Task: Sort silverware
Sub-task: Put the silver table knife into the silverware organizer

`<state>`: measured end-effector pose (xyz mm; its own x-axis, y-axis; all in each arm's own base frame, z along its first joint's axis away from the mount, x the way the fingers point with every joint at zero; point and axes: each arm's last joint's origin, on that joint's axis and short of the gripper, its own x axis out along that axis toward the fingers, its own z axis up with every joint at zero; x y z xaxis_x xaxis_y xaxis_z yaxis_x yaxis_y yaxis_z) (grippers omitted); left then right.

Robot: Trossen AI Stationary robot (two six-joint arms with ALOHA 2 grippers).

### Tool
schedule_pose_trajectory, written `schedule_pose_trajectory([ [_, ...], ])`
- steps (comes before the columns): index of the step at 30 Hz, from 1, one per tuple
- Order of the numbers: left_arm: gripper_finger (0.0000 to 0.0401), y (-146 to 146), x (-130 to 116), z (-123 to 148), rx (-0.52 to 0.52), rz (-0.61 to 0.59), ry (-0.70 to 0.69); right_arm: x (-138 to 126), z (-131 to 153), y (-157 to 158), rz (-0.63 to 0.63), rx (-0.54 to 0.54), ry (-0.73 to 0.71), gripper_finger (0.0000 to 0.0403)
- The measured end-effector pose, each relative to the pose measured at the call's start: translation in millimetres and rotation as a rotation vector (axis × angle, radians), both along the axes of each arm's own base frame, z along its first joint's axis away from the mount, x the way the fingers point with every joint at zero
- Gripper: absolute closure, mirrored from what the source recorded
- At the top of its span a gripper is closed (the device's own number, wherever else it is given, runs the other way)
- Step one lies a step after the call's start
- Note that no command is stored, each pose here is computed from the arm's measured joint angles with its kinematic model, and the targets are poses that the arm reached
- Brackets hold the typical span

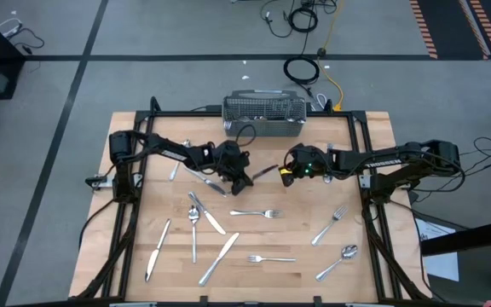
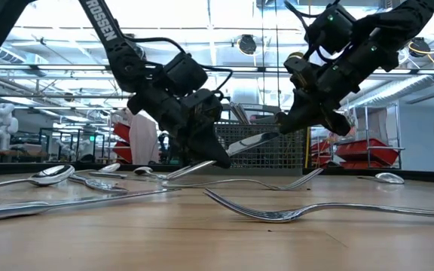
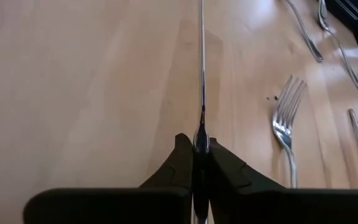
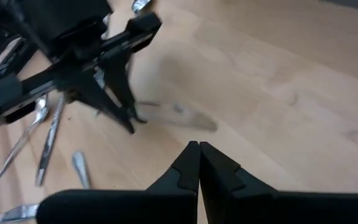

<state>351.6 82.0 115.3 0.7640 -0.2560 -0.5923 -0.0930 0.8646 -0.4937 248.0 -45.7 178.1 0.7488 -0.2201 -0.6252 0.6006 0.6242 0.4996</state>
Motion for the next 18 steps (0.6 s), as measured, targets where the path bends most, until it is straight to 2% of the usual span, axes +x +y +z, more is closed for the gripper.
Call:
schedule_pose_trajectory([
  [6, 0.0377, -2.7, 10.2, 10.4, -0.032, 0.016, -0.021, -3.2, 8.0, -2.6, -0.089, -0.08, -0.022, 0.0403],
  [10, 0.0377, -0.4, 19.2, 25.7, -0.012, 0.023, -0.073, -13.9, 30.6, -4.6, -0.172, -0.219, -0.082, 0.0403],
  [14, 0.0377, 0.4, 20.6, 43.3, 0.02, 0.031, -0.111, -35.2, 59.4, -6.4, -0.303, -0.385, -0.133, 0.0403],
  [18, 0.0377, 10.6, 17.2, 71.2, 0.12, 0.097, -0.183, -58.7, 85.6, -5.0, -0.385, -0.509, -0.19, 0.0403],
])
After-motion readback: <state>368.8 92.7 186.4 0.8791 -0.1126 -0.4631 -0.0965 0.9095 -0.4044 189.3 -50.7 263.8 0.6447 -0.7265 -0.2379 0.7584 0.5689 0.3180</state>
